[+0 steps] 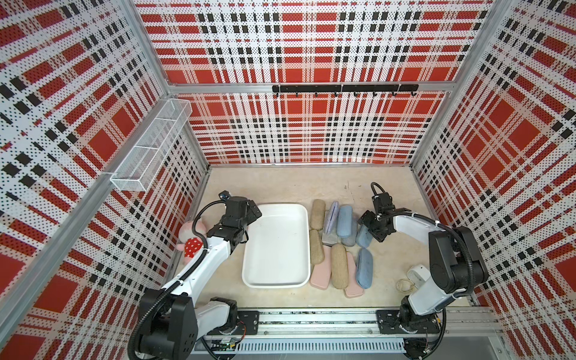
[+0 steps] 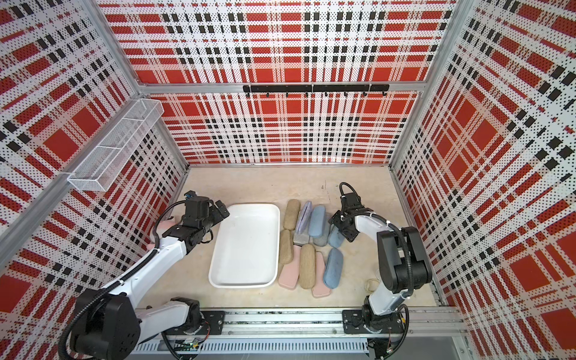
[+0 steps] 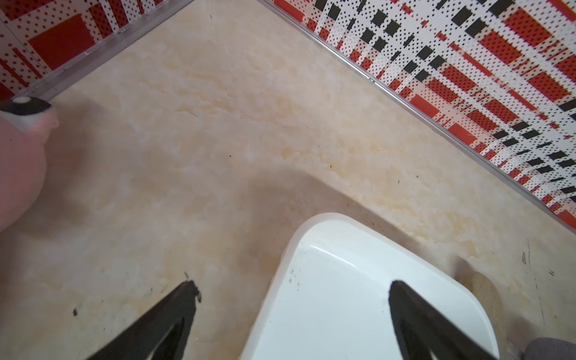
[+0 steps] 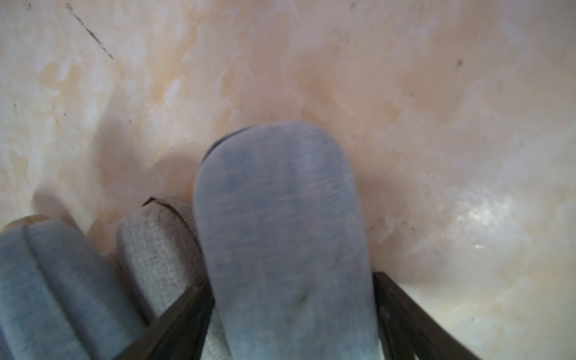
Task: Put the glasses cases into the storage boxes
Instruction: Adjust the glasses case at the center of the board, then pick up the glasses case at the center of the board.
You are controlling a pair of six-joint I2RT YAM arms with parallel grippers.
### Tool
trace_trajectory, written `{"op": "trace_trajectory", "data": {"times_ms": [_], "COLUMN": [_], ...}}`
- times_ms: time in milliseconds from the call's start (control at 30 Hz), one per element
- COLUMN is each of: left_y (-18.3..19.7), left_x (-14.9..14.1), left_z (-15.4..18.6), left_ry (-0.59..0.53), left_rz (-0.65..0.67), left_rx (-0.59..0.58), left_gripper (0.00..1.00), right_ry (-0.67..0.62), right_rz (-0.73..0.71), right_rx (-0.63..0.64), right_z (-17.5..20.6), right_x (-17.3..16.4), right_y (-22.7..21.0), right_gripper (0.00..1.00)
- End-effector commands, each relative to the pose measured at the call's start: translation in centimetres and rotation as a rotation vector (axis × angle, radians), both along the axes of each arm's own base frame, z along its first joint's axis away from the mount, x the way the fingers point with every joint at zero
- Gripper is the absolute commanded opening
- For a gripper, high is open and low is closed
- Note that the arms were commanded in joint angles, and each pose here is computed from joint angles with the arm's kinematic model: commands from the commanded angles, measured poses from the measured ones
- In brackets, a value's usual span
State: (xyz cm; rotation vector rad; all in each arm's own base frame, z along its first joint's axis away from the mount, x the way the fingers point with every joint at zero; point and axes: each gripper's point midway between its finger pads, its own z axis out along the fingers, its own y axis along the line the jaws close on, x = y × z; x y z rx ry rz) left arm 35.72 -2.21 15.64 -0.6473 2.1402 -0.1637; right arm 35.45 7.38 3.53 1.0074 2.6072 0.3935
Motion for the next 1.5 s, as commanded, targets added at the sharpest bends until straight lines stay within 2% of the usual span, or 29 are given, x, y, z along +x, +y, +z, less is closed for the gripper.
{"op": "trace_trajectory", "data": {"times_ms": [0, 100, 167, 367, 500, 767, 933, 1033, 1233, 1333, 1467], "left_y": [-0.2, -0.1, 0.1, 0.5, 0.8, 0.7, 1.0, 0.8, 0.3, -0.1, -1.1], "left_x": [0.1, 0.1, 0.0, -0.2, -0.5, -0.9, -1.0, -0.9, -0.7, -0.6, -0.5], "left_z": [-0.4, -0.8, -1.3, -1.8, -2.4, -4.3, -5.2, -5.4, -5.8, -5.8, -5.5], "left_ry": [0.002, 0.01, 0.023, 0.029, 0.038, 0.069, 0.08, 0.082, 0.084, 0.081, 0.072], "left_rz": [-0.016, -0.01, -0.002, 0.009, 0.023, 0.018, 0.022, 0.014, -0.01, -0.027, -0.059], "left_rx": [-0.006, -0.007, -0.018, -0.072, -0.085, -0.15, -0.183, -0.189, -0.208, -0.219, -0.229], "left_gripper": [0.98, 0.98, 0.98, 0.97, 0.97, 0.96, 0.95, 0.95, 0.93, 0.92, 0.9], "right_ry": [-0.05, -0.042, -0.022, 0.111, 0.164, 0.192, 0.186, 0.169, 0.103, 0.027, -0.101], "right_rz": [0.002, 0.018, 0.046, 0.171, 0.194, 0.246, 0.245, 0.247, 0.267, 0.306, 0.385], "right_rx": [0.004, -0.029, -0.06, -0.208, -0.294, -0.323, -0.329, -0.34, -0.376, -0.412, -0.434], "right_z": [1.2, 1.1, 0.8, -0.2, -0.3, -1.3, -1.7, -1.2, 2.4, 6.4, 12.4], "right_x": [1.0, 0.9, 0.8, 0.4, 0.4, 0.2, -0.3, -0.4, -0.4, 0.1, 0.9], "right_y": [-0.1, -0.5, -0.7, -1.3, -1.6, -0.7, -0.9, -1.2, -1.1, 0.3, 4.7], "right_gripper": [0.77, 0.7, 0.69, 0.75, 0.73, 0.77, 0.69, 0.58, 0.54, 0.54, 0.54]}}
